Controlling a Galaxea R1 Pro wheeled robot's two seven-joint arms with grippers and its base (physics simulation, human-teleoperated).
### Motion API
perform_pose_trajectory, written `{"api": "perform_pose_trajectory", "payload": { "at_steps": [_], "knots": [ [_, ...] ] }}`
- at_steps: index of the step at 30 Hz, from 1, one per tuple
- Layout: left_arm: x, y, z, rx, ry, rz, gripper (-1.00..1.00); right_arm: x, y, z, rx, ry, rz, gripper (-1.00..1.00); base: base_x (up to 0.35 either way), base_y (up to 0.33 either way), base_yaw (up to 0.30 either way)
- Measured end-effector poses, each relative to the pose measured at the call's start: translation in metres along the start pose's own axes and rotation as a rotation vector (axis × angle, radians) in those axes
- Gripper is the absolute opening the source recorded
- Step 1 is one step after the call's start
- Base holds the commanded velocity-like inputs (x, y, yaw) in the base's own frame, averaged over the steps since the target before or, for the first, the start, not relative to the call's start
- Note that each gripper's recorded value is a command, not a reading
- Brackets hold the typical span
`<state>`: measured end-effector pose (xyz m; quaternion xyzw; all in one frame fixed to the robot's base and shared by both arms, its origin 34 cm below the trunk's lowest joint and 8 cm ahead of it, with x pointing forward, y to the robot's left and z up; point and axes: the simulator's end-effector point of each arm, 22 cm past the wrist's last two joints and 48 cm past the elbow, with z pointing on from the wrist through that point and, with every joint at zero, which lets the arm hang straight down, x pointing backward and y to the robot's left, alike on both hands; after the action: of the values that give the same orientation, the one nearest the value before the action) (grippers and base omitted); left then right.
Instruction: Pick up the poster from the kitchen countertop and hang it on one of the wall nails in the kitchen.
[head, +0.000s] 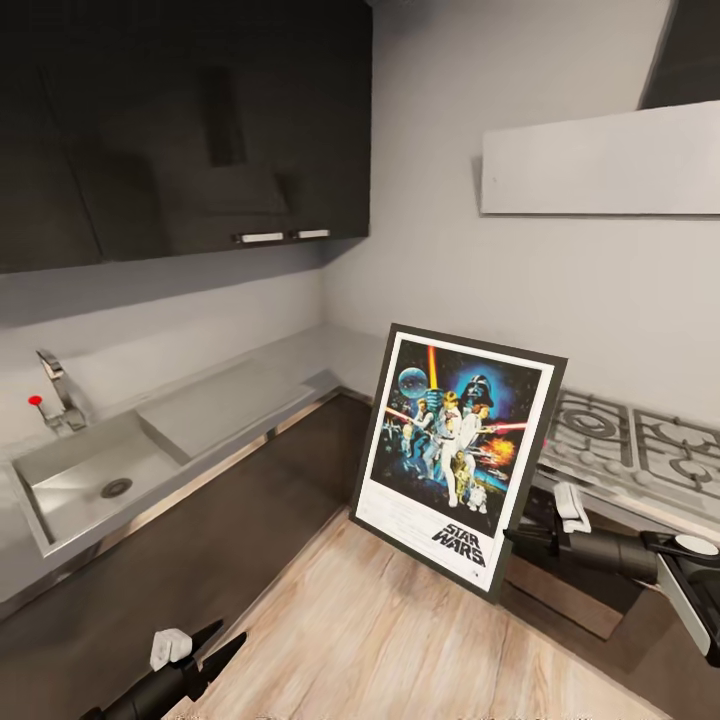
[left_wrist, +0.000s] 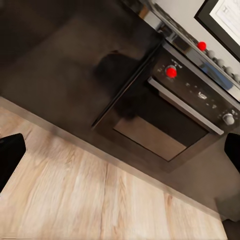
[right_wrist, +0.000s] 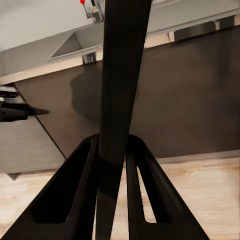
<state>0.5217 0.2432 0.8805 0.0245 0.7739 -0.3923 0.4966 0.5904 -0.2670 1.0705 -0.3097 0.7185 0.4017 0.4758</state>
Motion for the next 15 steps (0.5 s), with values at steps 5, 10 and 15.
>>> {"api": "perform_pose_trajectory", "payload": {
  "at_steps": [5, 10, 15],
  "knots": [
    [-0.0003, -0.0003, 0.0001, 0.002, -0.001, 0.002, 1.0, 0.0001, -0.0003, -0.0001, 0.001, 0.0, 0.0, -1.0, -0.297, 0.0, 0.032],
    [-0.0002, -0.0005, 0.0, 0.003, -0.001, 0.003, 1.0, 0.0004, -0.0001, -0.0002, 0.001, 0.0, 0.0, -1.0, -0.336, 0.0, 0.004],
    [-0.0002, -0.0007, -0.0002, 0.003, -0.002, 0.003, 1.0, 0.0001, 0.0006, 0.0001, -0.001, 0.0, -0.002, -1.0, -0.288, 0.0, 0.108]
  ]
}}
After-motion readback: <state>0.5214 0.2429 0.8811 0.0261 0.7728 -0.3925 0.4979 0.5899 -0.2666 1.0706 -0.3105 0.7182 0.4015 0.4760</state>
